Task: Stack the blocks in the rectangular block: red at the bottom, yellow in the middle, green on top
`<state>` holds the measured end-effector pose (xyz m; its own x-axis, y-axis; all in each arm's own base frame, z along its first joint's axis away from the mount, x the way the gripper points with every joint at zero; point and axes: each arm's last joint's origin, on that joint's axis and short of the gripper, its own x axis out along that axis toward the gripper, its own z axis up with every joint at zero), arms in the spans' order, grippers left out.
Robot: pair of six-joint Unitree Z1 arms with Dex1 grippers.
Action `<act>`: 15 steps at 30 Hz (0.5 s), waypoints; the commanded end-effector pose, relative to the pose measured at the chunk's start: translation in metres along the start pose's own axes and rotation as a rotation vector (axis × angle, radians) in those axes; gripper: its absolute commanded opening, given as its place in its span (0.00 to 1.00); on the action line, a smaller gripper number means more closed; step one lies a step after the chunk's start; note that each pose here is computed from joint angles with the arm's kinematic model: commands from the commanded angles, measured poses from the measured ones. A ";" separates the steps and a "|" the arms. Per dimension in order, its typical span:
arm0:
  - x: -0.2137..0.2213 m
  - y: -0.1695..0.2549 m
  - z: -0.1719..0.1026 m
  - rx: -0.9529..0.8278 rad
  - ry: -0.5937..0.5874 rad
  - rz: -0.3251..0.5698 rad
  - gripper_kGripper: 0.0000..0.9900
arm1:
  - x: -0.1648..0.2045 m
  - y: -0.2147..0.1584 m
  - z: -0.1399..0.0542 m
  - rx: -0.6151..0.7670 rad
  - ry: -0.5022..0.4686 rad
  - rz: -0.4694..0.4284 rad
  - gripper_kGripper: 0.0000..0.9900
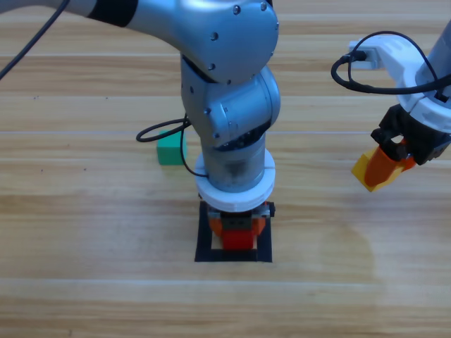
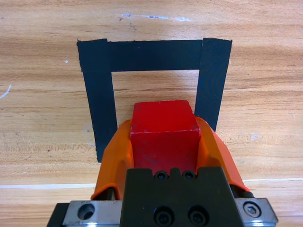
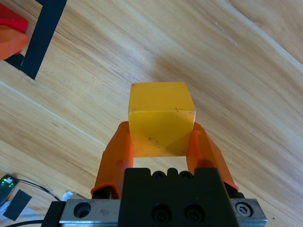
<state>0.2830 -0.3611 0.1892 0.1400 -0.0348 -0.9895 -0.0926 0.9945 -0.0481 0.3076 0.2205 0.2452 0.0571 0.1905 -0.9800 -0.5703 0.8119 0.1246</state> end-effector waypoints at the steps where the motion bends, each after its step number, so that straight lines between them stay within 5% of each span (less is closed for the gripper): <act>1: 0.000 0.004 0.007 -0.011 -0.008 -0.005 1.00 | 0.024 -0.012 0.000 0.025 0.057 0.010 0.00; 15: -0.060 0.016 0.007 0.019 -0.076 -0.077 1.00 | 0.021 -0.011 -0.001 0.025 0.054 0.024 0.00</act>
<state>0.2793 -0.3559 0.2181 0.1763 -0.0813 -0.9810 -0.0717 0.9929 -0.0952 0.3074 0.2208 0.2450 0.0526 0.1954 -0.9793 -0.5734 0.8088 0.1306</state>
